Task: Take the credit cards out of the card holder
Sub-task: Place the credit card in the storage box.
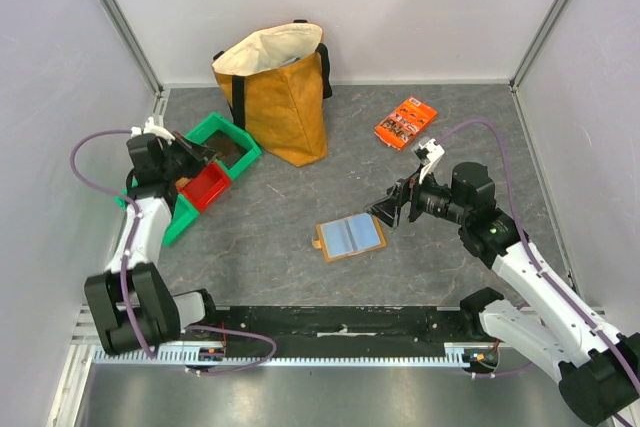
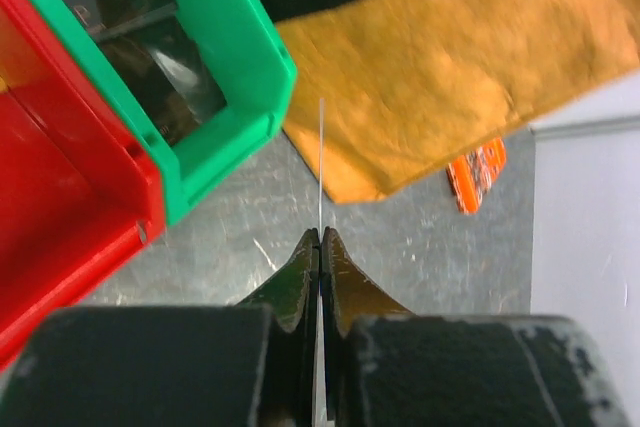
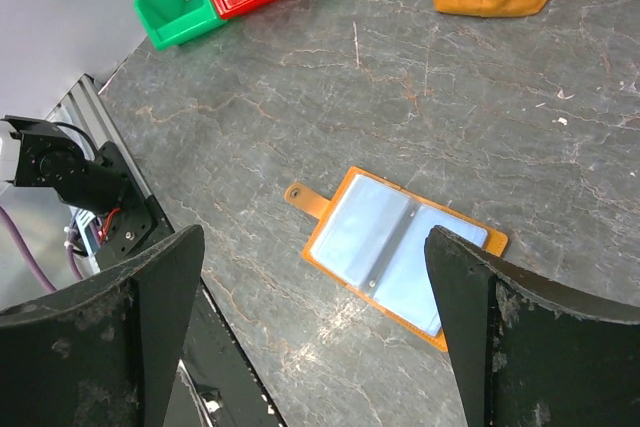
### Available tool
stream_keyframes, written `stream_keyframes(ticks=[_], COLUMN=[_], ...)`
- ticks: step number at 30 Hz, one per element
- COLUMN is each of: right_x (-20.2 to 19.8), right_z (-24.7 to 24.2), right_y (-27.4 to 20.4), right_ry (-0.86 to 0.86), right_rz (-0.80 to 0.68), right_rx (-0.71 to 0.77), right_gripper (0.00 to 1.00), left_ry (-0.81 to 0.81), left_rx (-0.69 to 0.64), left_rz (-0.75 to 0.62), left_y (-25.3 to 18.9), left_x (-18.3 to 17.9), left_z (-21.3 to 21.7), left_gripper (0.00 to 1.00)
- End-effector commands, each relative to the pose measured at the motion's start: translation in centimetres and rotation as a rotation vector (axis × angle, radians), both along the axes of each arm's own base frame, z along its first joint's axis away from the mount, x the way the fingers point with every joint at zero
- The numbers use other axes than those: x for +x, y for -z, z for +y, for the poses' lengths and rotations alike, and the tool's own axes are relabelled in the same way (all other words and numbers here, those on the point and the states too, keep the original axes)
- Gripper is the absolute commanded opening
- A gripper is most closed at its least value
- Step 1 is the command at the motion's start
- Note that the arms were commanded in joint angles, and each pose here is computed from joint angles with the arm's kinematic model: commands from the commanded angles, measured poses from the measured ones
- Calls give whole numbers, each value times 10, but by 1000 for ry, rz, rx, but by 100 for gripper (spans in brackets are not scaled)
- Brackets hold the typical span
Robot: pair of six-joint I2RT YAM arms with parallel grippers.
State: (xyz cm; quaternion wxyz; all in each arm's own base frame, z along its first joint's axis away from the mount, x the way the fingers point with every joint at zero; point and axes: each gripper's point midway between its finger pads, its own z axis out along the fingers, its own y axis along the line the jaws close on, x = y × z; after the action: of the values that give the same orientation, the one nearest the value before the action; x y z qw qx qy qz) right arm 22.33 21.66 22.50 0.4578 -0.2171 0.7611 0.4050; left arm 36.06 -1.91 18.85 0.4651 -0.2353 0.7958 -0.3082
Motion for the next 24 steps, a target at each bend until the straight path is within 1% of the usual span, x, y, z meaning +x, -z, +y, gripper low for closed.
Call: stream_keyframes(ticks=[1, 6, 9, 12, 19, 22, 24], right_x=[4, 6, 7, 9, 11, 12, 12], right_z=[-4, -6, -5, -6, -6, -6, -5], right_y=[-5, -4, -1, 1, 7, 8, 8], right_ry=[19, 28, 30, 34, 40, 43, 40], right_rz=[-48, -57, -53, -50, -39, -35, -34], right_rx=[-13, -23, -30, -40, -51, -52, -53], right_gripper=[98, 98, 98, 98, 98, 98, 98], left_ry=[-181, -210, -199, -206, -188, -203, -200], left_rx=[-38, -61, -83, -62, -64, -56, -61], left_rz=[-13, 55, 108, 146, 215, 241, 251], left_y=[-14, 7, 26, 42, 69, 78, 81], left_x=[48, 87, 102, 113, 123, 125, 126], left_z=[32, 44, 41, 39, 24, 23, 20], left_gripper=[2, 2, 2, 2, 2, 3, 6])
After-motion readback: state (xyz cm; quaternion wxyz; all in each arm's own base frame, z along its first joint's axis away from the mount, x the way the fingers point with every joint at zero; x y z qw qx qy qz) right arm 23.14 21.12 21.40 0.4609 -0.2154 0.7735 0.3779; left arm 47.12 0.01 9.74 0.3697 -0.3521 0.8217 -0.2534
